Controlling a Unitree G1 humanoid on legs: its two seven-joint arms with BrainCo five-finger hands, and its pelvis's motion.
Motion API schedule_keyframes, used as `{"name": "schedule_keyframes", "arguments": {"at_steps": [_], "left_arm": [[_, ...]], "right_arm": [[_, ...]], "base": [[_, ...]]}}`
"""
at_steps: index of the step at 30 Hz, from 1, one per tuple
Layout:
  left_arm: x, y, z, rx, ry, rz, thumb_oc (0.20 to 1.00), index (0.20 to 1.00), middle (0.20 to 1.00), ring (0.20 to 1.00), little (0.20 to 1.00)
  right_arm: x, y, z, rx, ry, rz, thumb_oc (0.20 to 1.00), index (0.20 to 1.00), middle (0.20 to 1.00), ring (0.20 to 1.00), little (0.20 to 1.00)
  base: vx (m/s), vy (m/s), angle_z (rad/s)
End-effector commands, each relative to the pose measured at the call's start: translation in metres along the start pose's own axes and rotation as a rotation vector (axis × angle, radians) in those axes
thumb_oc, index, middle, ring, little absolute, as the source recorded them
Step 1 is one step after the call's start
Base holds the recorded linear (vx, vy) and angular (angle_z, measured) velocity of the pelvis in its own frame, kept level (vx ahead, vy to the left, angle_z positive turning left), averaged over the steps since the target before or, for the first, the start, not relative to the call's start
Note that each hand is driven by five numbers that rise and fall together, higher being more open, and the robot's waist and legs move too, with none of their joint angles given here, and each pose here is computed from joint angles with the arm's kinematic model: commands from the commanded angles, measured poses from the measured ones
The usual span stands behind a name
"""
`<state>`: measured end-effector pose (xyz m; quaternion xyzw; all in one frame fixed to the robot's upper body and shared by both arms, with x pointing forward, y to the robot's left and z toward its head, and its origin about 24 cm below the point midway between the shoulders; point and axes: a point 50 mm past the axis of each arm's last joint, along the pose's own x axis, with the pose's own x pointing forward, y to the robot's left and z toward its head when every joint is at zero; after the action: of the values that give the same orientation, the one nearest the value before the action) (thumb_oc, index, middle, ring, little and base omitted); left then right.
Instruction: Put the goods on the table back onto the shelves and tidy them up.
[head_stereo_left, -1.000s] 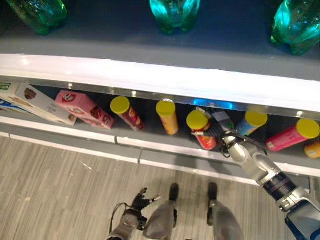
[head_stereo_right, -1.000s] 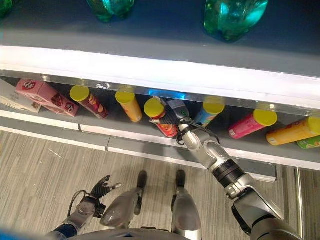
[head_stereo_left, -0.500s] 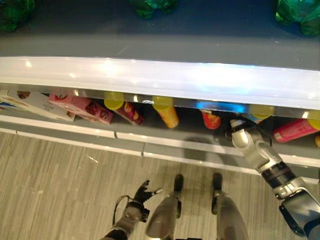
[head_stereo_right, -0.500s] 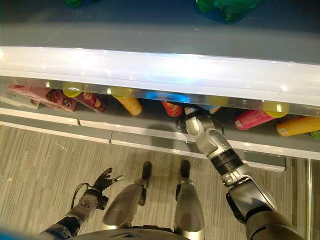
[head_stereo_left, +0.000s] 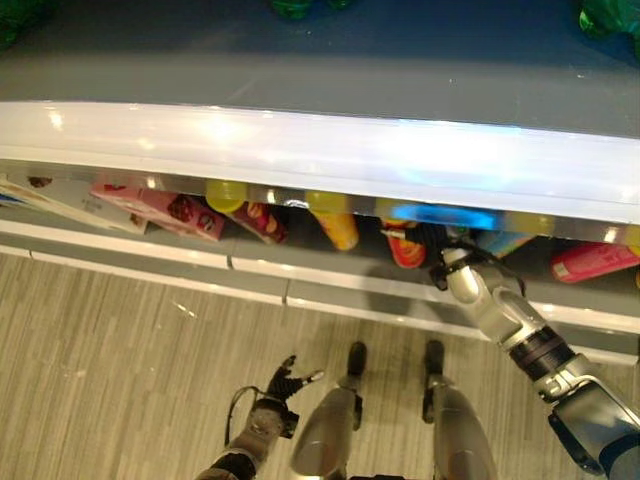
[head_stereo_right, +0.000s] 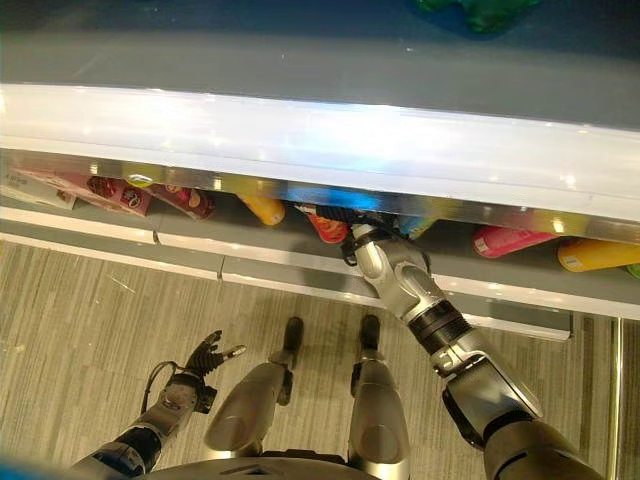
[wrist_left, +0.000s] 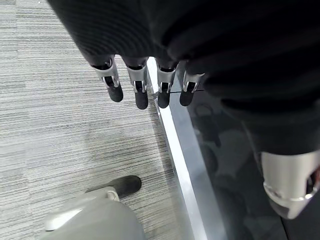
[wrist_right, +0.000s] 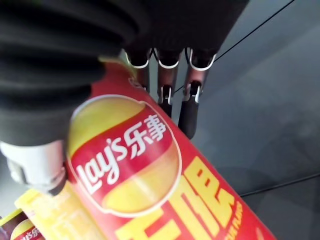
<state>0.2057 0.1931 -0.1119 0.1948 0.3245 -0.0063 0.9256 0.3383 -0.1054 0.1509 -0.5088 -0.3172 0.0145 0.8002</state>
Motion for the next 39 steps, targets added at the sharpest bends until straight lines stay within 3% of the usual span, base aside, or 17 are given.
{"name": "schedule_keyframes", "arguments": {"at_steps": [1,39], "left_arm": [[0.001,0.009,-0.002,-0.026,0.008,0.048,1.0,1.0,1.0,1.0,1.0],[0.008,0.012,0.014,-0.049,-0.029,0.081,1.0,1.0,1.0,1.0,1.0]], "right_arm": [[0.021,-0.02,0.029,0.065,-0.129,-0.118,0.2,0.2,0.2,0.2,0.2],[0.033,-0.028,0.02,0.029,-0.069,-0.208,0.2,0.2,0.2,0.2,0.2]], "base": [[0.0,0.0,0.0],[0.0,0.0,0.0]]}}
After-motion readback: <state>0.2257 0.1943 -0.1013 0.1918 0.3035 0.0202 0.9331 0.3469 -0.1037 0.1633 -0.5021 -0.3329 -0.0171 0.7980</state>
